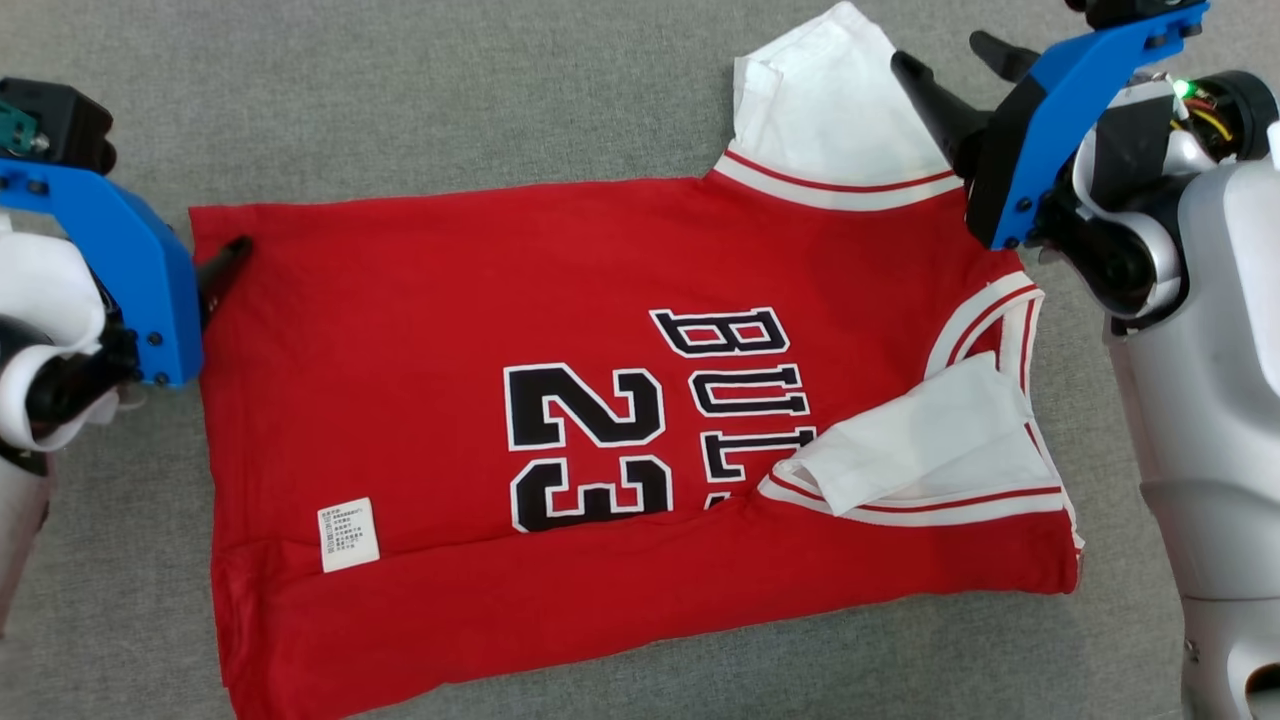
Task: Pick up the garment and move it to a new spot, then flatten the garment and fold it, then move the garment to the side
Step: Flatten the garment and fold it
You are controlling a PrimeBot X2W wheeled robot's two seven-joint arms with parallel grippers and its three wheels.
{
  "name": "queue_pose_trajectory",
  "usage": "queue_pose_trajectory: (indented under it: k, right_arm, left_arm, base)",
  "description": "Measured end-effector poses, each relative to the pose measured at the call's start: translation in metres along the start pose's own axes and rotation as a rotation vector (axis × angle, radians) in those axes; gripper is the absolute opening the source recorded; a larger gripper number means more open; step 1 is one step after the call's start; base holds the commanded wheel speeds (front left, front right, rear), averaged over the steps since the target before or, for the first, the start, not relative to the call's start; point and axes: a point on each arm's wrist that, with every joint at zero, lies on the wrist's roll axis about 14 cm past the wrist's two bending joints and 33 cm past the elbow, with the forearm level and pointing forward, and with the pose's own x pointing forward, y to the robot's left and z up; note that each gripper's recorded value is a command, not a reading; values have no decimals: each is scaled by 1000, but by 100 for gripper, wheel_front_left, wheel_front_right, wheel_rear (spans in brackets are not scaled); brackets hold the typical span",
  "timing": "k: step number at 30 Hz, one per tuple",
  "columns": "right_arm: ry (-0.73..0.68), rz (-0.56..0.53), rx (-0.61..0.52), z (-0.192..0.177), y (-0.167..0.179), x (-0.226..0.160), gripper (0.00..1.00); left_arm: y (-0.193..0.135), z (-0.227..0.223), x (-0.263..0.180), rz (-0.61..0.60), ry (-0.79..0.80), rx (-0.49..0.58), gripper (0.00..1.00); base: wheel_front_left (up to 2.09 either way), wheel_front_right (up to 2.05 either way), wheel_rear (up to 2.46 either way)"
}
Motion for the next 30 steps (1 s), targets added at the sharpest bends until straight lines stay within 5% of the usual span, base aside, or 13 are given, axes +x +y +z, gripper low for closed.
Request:
queue_pose_trajectory:
  k: [12, 13, 14, 15, 16, 17, 30]
  right_arm:
    - [44, -4, -22, -13, -8, 23, 100]
    - [50, -4, -20, -15, -9, 24, 100]
    - [54, -6, -19, -17, -10, 25, 100]
    - [59, -8, -16, -19, -11, 25, 100]
    - [62, -10, -9, -20, -13, 26, 100]
    - [63, -13, -2, -20, -15, 28, 100]
    - [154, -90, -46, -21, -32, 76, 100]
  left_arm:
    - [4, 2, 11, -20, -5, -19, 98]
    - [4, 2, 12, -22, -4, -16, 83]
    - [4, 1, 12, -25, -3, -13, 47]
    - [3, 1, 13, -30, 1, -13, 42]
    - [1, 0, 14, -41, 4, -12, 4]
    - [-2, -1, 16, -51, 8, -17, 0]
    - [-6, -7, 21, -92, -28, -7, 0]
  base:
    - [0, 0, 0]
    - [0, 0, 0]
    - [0, 0, 0]
    - [0, 0, 0]
    - [0, 0, 0]
    - [0, 0, 0]
    - [0, 0, 0]
